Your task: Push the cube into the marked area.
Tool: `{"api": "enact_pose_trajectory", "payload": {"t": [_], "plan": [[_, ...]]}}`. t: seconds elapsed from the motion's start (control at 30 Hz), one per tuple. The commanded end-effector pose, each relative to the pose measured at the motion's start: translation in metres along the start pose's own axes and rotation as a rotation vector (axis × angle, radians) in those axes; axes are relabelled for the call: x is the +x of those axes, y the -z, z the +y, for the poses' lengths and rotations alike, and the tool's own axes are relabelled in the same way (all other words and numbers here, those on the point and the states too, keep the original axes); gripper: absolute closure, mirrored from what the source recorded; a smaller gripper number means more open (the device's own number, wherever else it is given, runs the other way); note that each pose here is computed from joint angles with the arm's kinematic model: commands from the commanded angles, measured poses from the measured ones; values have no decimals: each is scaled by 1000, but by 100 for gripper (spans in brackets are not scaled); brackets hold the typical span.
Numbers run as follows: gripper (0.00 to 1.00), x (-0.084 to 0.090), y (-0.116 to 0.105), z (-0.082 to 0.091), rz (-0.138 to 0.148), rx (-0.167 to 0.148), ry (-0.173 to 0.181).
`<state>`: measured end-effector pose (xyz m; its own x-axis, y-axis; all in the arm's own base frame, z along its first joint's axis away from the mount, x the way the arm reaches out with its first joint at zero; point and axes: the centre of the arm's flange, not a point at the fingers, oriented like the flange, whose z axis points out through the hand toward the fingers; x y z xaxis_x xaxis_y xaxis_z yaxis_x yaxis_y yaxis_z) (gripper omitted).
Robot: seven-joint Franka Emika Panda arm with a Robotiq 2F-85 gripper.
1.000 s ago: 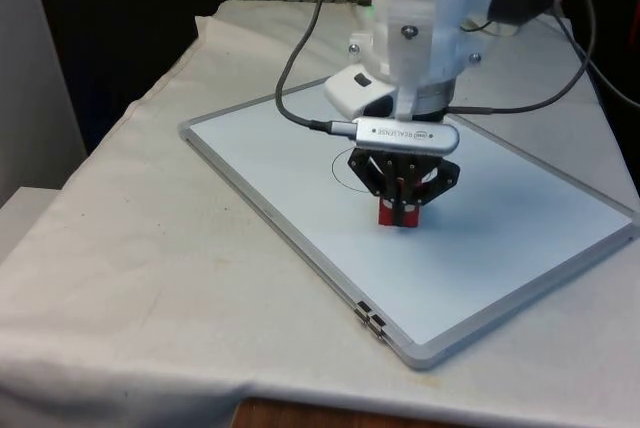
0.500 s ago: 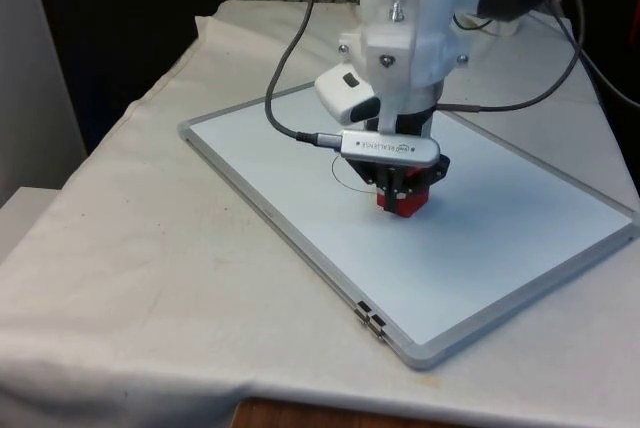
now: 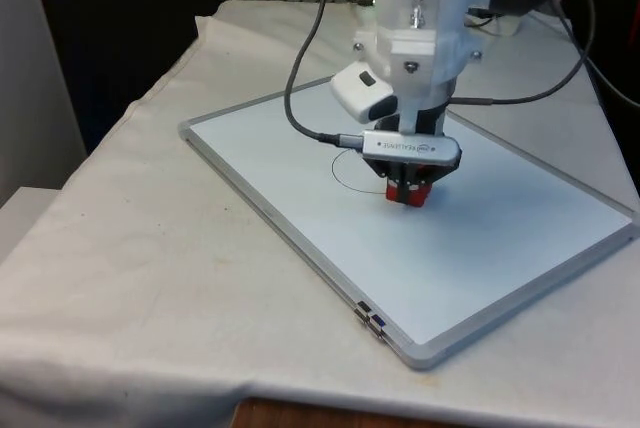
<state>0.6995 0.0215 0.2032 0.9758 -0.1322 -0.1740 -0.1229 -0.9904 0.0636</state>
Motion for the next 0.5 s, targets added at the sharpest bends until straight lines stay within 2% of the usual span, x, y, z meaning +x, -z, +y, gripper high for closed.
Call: {"api": "enact_pose_trajectory", "payload": {"t": [0.0, 0.1, 0.13, 0.27, 0.37, 0.4, 0.47], "plan": [[100, -2, 1, -2, 7, 1, 11], [100, -3, 0, -7, 4, -2, 35], [100, -2, -2, -5, -4, -4, 29], [100, -4, -2, -14, 0, -10, 67], [100, -6, -4, -16, -3, -15, 82], [100, -4, -4, -15, -8, -12, 73], [100, -8, -4, -18, -6, -21, 91]]}}
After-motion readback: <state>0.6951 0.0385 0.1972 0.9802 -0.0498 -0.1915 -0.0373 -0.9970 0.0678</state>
